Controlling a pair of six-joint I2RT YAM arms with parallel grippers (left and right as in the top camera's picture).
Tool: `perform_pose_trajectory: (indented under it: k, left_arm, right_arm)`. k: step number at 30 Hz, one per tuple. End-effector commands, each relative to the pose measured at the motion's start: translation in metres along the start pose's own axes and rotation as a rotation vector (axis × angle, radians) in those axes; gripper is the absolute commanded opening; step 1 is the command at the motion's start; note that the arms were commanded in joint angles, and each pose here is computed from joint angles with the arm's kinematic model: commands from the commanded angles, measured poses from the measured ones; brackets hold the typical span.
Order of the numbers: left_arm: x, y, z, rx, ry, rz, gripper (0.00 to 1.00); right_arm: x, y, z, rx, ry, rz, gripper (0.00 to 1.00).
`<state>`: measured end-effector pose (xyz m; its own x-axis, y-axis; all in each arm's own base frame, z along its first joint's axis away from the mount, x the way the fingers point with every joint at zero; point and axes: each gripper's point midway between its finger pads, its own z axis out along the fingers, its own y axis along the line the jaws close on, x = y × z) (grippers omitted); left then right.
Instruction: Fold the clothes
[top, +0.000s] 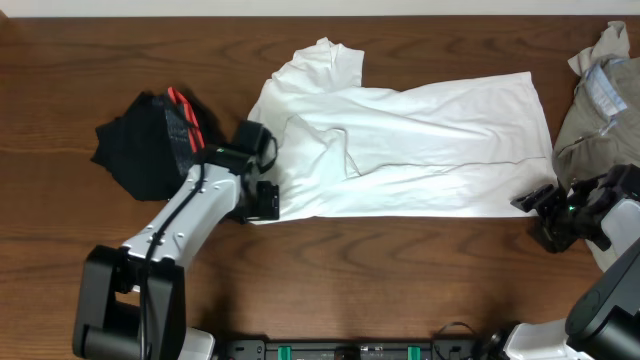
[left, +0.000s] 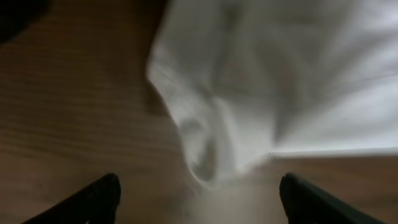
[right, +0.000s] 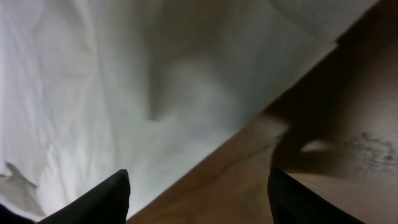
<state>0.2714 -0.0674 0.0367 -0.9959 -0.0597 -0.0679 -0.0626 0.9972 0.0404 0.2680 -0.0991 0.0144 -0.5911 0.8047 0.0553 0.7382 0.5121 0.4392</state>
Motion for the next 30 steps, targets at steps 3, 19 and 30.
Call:
perform_pose_trajectory:
  k: [3,19,30]
  left_arm:
    - [-0.006,0.003,0.017,0.076,-0.019,-0.086,0.67]
    - [-0.003,-0.012,0.045,0.129,-0.006,0.17,0.22]
    - [-0.008,0.028,0.06,-0.022,0.011,0.009,0.06]
  right_arm:
    - [-0.007,-0.001,-0.006,0.02,-0.033,-0.041,0.7]
    - [-0.008,-0.002,-0.006,0.023,-0.037,-0.042,0.71]
    - [-0.007,-0.011,-0.007,0.077,-0.039,-0.051,0.7]
